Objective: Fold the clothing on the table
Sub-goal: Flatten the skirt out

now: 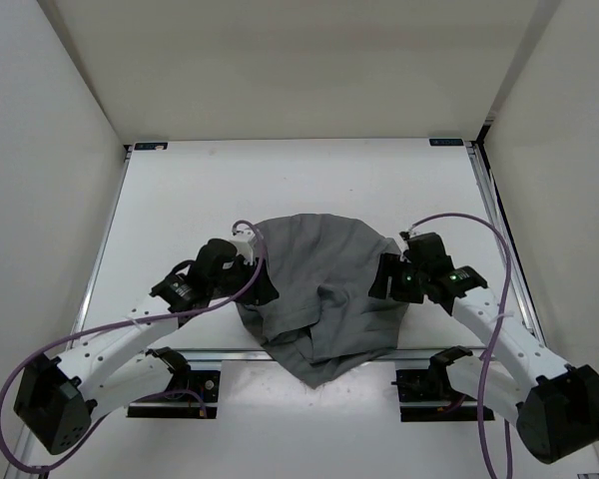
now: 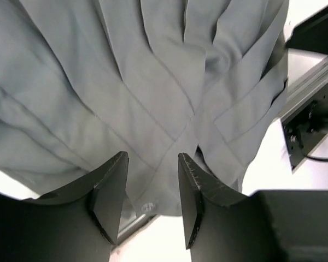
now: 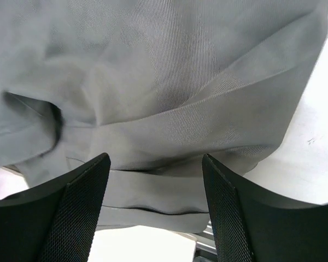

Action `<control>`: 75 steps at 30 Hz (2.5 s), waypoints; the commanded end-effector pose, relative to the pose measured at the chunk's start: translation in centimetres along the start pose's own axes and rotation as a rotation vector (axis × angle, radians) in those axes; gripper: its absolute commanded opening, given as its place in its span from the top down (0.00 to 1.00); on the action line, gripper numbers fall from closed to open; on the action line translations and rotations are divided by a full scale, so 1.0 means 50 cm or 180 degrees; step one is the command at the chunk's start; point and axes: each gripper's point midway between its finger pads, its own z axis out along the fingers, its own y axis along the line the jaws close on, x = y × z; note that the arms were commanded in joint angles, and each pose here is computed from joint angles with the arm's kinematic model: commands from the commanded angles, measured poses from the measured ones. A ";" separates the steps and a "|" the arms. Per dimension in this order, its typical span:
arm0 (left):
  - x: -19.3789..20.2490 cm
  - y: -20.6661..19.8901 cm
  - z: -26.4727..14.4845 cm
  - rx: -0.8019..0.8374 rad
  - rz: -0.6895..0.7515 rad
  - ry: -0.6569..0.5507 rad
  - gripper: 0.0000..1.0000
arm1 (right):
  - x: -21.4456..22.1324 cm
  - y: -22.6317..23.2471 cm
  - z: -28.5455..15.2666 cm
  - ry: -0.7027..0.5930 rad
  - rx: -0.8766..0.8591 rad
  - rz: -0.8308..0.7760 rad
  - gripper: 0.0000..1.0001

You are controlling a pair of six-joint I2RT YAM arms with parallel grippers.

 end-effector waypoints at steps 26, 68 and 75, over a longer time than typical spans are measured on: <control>0.153 0.043 0.052 -0.0361 -0.0599 0.0284 0.41 | -0.036 -0.010 -0.022 -0.0215 -0.0055 0.0172 0.26; -0.007 0.194 -0.005 -0.1326 -0.0423 -0.0322 1.00 | 0.033 0.146 0.039 0.0234 -0.1166 0.0854 0.44; -0.004 0.197 -0.018 -0.1262 -0.0510 -0.0409 1.00 | 0.022 0.211 0.053 0.0329 -0.1359 0.1276 0.42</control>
